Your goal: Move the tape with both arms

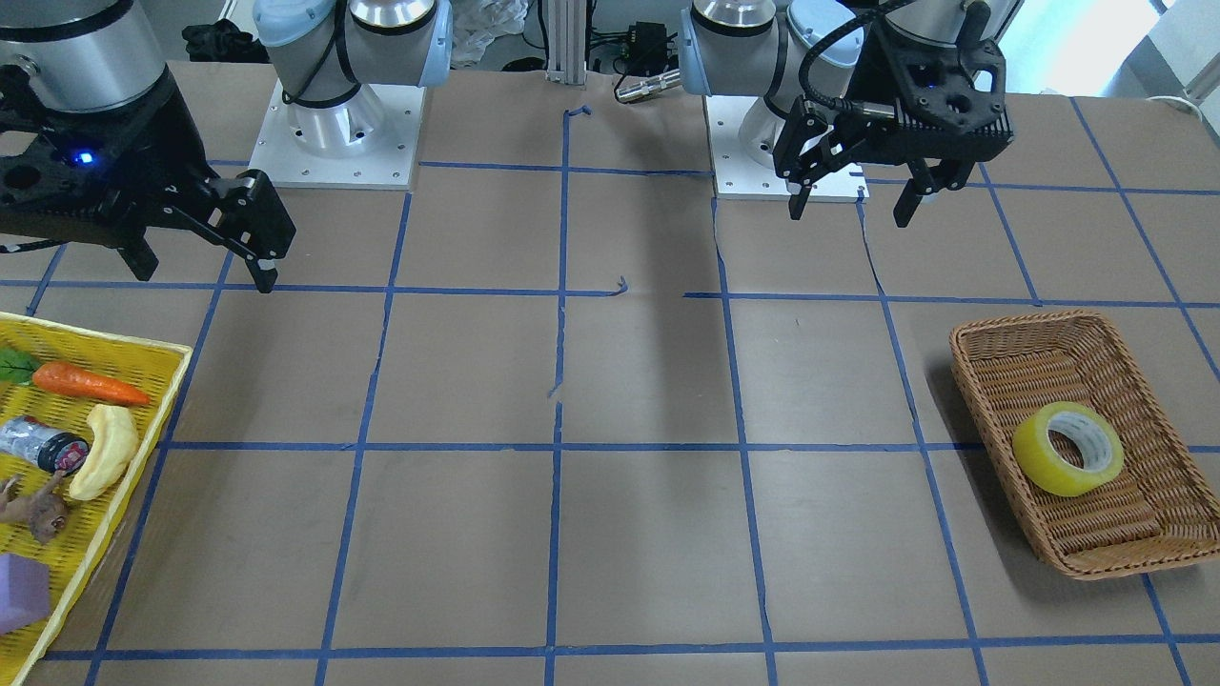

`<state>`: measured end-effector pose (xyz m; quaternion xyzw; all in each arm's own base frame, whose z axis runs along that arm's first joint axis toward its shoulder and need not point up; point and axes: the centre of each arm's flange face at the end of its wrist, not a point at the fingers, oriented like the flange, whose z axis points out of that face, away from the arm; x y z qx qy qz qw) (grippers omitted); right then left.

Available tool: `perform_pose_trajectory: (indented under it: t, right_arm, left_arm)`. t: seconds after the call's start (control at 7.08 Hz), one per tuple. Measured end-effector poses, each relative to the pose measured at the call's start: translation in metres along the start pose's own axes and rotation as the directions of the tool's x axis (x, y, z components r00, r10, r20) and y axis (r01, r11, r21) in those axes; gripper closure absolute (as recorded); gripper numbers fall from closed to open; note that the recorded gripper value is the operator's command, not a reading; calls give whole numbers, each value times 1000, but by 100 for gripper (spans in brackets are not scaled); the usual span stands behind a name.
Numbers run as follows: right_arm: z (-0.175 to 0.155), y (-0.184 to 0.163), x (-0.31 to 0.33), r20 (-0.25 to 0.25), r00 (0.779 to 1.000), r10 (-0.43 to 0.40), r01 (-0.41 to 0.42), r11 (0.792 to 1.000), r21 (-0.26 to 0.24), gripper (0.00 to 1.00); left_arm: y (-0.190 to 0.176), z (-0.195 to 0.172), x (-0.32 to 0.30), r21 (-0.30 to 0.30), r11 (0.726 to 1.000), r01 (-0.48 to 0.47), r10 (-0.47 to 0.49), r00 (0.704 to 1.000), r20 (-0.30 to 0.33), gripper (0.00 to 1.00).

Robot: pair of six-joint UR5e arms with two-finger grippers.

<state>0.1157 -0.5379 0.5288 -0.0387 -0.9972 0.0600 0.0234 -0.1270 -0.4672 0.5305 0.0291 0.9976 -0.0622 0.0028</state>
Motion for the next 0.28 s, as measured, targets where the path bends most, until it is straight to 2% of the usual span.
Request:
perform_pose_trajectory:
  t: [0.28]
  right_arm:
    - [1, 0, 0, 0, 1000, 0, 0, 1000, -1, 0]
  left_arm:
    - [0, -1, 0, 3, 1000, -1, 1, 1000, 0, 0]
